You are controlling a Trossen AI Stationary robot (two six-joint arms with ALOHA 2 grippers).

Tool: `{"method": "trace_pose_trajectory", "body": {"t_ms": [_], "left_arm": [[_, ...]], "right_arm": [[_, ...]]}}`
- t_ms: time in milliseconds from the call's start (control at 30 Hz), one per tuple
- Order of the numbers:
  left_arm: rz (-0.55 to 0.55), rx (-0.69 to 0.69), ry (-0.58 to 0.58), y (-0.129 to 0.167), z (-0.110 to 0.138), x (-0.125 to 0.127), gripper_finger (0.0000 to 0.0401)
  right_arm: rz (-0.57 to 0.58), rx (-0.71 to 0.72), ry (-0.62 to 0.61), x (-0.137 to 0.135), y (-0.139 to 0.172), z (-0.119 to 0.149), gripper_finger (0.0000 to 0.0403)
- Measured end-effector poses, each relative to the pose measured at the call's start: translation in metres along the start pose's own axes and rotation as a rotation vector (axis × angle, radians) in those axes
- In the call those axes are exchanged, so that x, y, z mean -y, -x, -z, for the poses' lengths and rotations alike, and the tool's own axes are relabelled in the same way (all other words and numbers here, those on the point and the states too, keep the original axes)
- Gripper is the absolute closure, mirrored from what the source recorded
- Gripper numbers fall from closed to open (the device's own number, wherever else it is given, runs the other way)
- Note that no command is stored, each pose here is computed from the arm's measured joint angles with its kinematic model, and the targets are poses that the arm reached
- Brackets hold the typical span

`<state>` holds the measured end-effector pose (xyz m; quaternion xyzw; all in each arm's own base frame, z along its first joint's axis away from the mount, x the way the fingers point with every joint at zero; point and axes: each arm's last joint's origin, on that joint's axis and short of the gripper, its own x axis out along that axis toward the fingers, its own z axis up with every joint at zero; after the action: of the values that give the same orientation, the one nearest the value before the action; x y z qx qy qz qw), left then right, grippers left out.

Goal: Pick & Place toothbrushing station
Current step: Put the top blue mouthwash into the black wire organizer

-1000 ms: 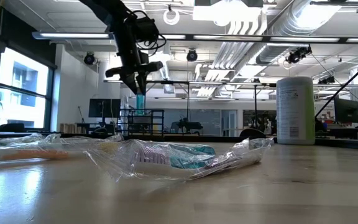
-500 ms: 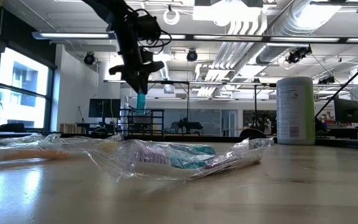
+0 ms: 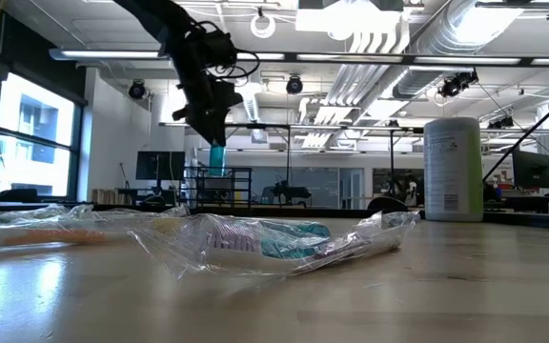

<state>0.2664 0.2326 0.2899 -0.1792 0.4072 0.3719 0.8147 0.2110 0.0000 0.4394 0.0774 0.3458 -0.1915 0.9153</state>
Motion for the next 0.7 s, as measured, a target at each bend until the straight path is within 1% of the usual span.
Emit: {"method": "trace_pose_trajectory", "body": {"t_ms": [133,300,467,567,633,700], "left_arm": [[0.097,0.013,-0.043,0.000,-0.003,-0.012,0.0309],[0.179,0.056,-0.127,0.000,-0.007,-0.016,0.0309],[0.199,0.069,-0.274,0.001,-0.007,-0.015,0.0309],[0.197,0.075,-0.312,0.000,-0.007,-0.018,0.0309],[0.223,0.082,-0.327,0.000,-0.007,-0.022,0.0309],[0.252,0.086,-0.314,0.000,-0.007,-0.029,0.0309]], "right_arm": [[0.008,-0.001,-0.004,0.003,-0.001,-0.001,0.0132],[0.014,-0.007,-0.017,0.009,-0.003,-0.002,0.0132],[0.030,-0.009,-0.027,0.015,-0.005,-0.004,0.0132],[0.025,-0.015,-0.035,0.019,-0.006,-0.005,0.0132],[0.019,-0.019,-0.040,0.022,-0.007,-0.006,0.0132],[0.024,-0.020,-0.049,0.024,-0.007,-0.006,0.0132]]}}
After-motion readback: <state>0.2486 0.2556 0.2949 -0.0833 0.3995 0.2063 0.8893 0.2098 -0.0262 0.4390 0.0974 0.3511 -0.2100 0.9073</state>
